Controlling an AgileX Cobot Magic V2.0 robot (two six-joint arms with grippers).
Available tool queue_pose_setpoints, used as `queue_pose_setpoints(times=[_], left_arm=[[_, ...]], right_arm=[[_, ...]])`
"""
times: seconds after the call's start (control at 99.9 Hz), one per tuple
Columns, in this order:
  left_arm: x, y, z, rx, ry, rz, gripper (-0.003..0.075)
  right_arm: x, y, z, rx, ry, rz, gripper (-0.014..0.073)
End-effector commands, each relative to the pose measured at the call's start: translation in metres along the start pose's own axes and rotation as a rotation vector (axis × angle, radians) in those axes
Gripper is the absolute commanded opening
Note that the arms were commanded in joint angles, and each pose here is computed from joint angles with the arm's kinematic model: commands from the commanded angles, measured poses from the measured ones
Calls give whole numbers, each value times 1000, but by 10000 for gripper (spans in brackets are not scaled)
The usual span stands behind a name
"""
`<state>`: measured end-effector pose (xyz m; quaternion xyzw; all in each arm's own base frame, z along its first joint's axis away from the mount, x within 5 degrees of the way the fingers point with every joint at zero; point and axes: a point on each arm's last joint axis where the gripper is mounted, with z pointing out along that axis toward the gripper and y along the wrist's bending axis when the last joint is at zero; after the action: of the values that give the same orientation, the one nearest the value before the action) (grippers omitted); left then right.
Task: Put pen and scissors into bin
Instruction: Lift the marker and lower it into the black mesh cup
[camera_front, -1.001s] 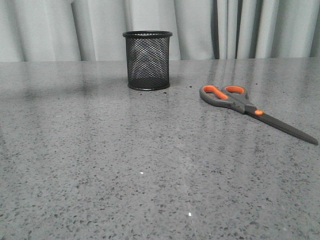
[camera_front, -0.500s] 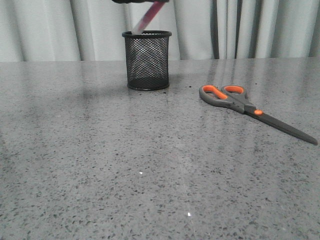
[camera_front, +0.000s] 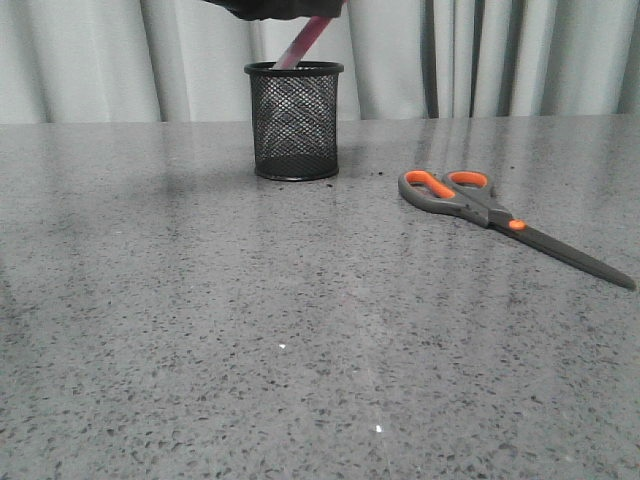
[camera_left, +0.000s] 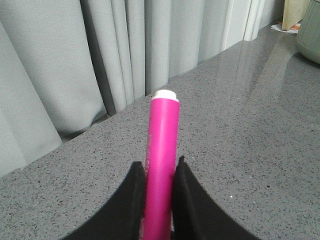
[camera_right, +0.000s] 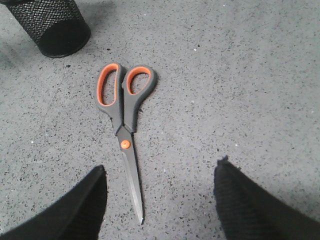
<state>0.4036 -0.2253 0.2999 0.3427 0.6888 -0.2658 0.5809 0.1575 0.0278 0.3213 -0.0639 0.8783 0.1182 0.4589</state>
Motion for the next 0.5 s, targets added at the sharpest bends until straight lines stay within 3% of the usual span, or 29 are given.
queue_pose_setpoints(times=[0.0,0.18,0.25,0.38,0.49], left_arm=[[-38,-9,-14,27,-108,20,53],[-39,-9,-14,25,-116,4,382],[-40,-9,-15,24,-120,0,454],[-54,-10,-26,19,-147,29,425],[-76,-11,-48,0,-168,127,289]], right_arm=[[-15,1,-5,10,-81,-14,421],[-14,1,-5,10,-79,-14,421],[-14,1,-5,10,-79,-14,421],[-14,1,-5,10,-79,-14,421],[-14,1,-5,10,-79,-14,421]])
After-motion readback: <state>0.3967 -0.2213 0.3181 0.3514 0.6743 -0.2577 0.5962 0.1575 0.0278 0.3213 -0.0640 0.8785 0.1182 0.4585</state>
